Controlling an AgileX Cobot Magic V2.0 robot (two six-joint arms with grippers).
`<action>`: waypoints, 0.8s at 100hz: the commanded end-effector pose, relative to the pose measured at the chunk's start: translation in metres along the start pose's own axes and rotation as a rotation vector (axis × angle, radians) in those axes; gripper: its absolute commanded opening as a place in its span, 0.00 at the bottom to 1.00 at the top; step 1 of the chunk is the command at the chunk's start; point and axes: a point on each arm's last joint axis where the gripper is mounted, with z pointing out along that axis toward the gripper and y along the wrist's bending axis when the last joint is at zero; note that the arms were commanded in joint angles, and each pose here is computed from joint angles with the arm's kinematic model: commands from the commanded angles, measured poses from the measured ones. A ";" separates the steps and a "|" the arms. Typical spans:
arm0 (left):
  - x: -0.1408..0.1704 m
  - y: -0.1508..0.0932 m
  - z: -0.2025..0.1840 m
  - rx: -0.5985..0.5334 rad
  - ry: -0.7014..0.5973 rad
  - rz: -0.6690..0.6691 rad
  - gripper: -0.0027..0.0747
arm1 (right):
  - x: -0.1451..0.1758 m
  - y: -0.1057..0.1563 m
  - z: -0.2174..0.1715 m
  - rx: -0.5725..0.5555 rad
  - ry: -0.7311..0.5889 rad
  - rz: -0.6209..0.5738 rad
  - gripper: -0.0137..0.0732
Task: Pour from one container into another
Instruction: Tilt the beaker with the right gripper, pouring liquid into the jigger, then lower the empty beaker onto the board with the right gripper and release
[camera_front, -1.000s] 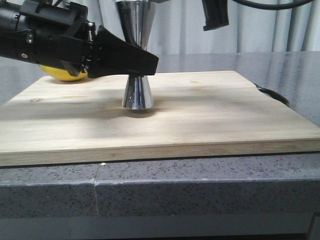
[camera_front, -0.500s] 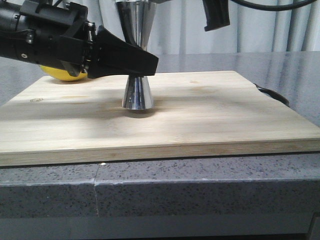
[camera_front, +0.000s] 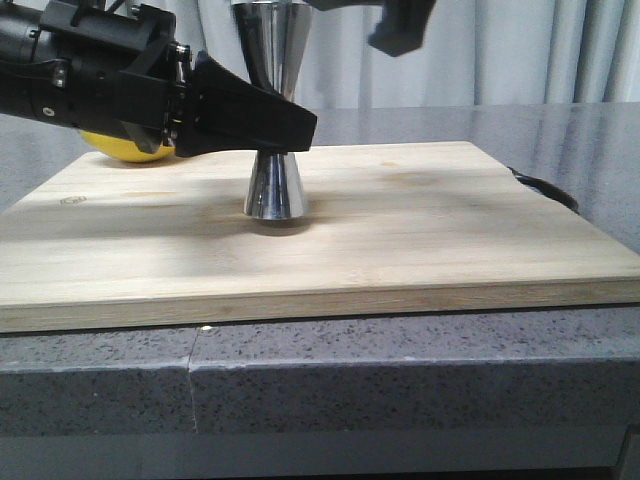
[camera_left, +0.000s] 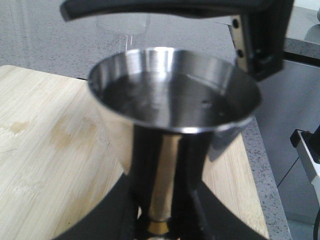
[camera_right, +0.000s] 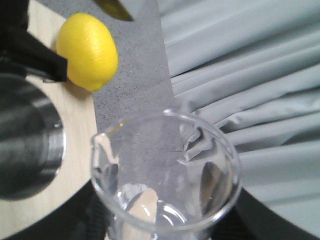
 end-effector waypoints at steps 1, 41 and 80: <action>-0.029 -0.011 -0.002 0.062 -0.127 0.037 0.02 | -0.010 -0.023 -0.010 0.105 -0.064 0.217 0.41; -0.036 -0.009 -0.002 0.066 -0.126 0.071 0.02 | 0.033 -0.028 0.000 0.185 0.065 0.738 0.41; -0.035 -0.008 -0.002 0.058 -0.122 0.070 0.02 | 0.083 0.015 0.005 0.292 0.121 0.884 0.41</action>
